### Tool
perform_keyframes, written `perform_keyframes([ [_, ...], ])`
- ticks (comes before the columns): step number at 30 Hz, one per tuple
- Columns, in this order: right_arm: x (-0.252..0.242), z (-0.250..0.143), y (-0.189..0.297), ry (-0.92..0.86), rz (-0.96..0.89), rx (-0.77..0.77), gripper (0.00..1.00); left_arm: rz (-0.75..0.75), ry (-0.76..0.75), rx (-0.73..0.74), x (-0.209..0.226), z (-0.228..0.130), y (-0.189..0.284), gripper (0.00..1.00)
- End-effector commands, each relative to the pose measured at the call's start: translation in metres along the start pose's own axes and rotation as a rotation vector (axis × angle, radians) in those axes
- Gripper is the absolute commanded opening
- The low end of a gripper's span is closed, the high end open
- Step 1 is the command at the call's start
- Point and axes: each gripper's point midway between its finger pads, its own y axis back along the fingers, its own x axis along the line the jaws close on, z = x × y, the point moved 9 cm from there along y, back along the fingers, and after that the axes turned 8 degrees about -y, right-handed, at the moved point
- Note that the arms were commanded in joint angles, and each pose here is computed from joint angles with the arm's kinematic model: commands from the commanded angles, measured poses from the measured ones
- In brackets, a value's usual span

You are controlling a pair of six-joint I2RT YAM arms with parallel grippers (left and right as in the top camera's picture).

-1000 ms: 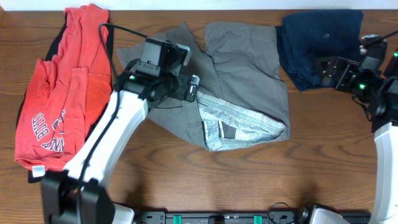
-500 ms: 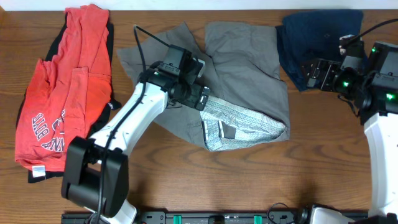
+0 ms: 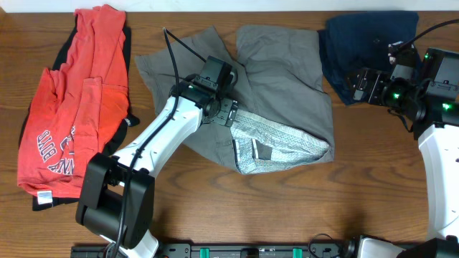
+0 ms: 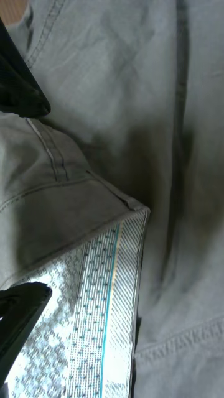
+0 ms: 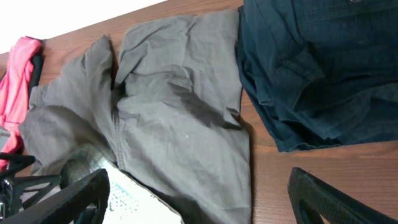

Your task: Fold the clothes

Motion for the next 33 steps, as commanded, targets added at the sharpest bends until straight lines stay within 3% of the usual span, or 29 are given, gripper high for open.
perform_keyframes([
  [1,0.003,0.004,0.001,0.021,-0.013,-0.012,0.9,0.035,0.015,0.044,0.001,-0.004,-0.014,0.86],
  [9,-0.001,0.004,-0.001,0.021,-0.046,-0.013,0.93,0.019,0.007,0.073,-0.01,-0.006,-0.032,0.86],
  [12,-0.003,0.004,-0.005,0.016,-0.049,-0.004,0.93,0.031,0.002,0.071,-0.011,-0.005,-0.031,0.78],
  [16,-0.006,0.003,-0.009,0.009,-0.052,0.01,0.93,0.077,-0.002,0.097,-0.007,-0.01,-0.027,0.36],
  [20,-0.008,0.002,-0.013,0.004,-0.054,0.02,0.93,0.077,-0.004,0.111,-0.007,-0.013,-0.018,0.07],
  [33,-0.008,0.0,-0.013,-0.001,-0.056,0.032,0.88,0.069,0.136,0.234,-0.003,-0.054,0.066,0.06],
])
